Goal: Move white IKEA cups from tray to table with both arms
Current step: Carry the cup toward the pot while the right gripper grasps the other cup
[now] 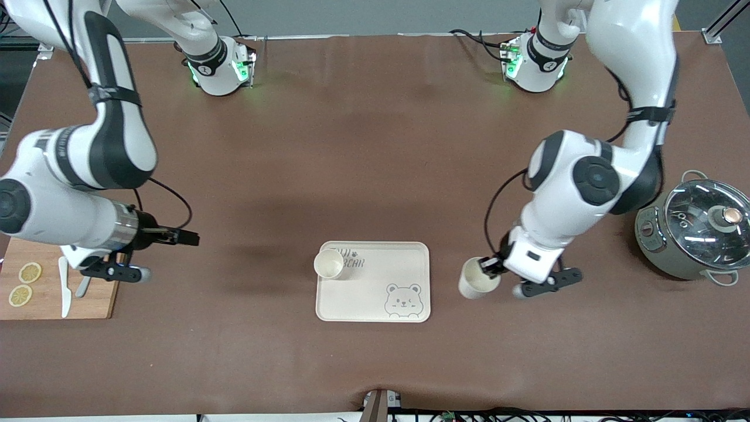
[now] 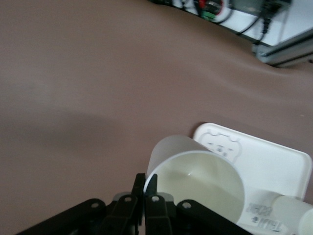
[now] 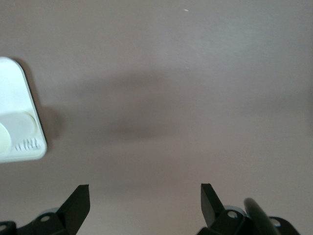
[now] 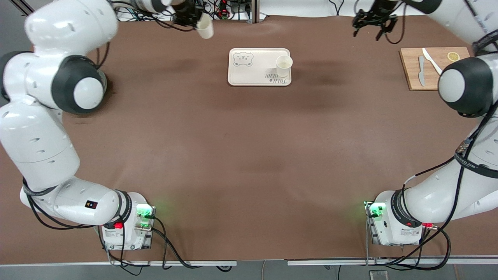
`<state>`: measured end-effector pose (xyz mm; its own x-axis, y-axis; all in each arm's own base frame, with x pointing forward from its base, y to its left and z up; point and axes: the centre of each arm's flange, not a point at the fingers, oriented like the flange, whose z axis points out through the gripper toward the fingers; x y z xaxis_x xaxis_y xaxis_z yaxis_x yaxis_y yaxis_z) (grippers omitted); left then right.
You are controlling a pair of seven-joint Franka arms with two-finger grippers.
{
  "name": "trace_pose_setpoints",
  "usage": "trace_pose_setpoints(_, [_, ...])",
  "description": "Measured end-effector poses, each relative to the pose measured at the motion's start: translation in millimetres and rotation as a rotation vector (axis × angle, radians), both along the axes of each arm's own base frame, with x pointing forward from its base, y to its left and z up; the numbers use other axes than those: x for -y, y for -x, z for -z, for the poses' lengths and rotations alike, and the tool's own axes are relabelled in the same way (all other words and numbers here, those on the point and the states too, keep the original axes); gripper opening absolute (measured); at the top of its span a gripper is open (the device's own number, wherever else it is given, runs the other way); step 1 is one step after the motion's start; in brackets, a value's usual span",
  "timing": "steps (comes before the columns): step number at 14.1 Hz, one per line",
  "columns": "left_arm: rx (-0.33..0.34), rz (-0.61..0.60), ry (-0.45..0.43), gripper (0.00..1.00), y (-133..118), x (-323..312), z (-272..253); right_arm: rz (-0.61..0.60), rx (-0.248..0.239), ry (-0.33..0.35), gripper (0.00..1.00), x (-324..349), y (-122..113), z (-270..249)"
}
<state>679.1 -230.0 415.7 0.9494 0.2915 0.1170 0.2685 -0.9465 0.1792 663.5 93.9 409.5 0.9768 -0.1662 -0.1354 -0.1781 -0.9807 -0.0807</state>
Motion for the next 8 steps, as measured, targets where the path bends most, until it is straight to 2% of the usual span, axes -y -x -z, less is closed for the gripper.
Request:
trace_pose_setpoints(4, [-0.065, 0.008, -0.042, 0.04, 8, -69, 13, 0.147, 0.026, -0.029, 1.0, -75, -9, 47])
trace_pose_setpoints(8, [-0.143, 0.043, -0.072, 0.04, 23, -140, 50, 0.205, 0.042, -0.022, 1.0, -123, -13, 90])
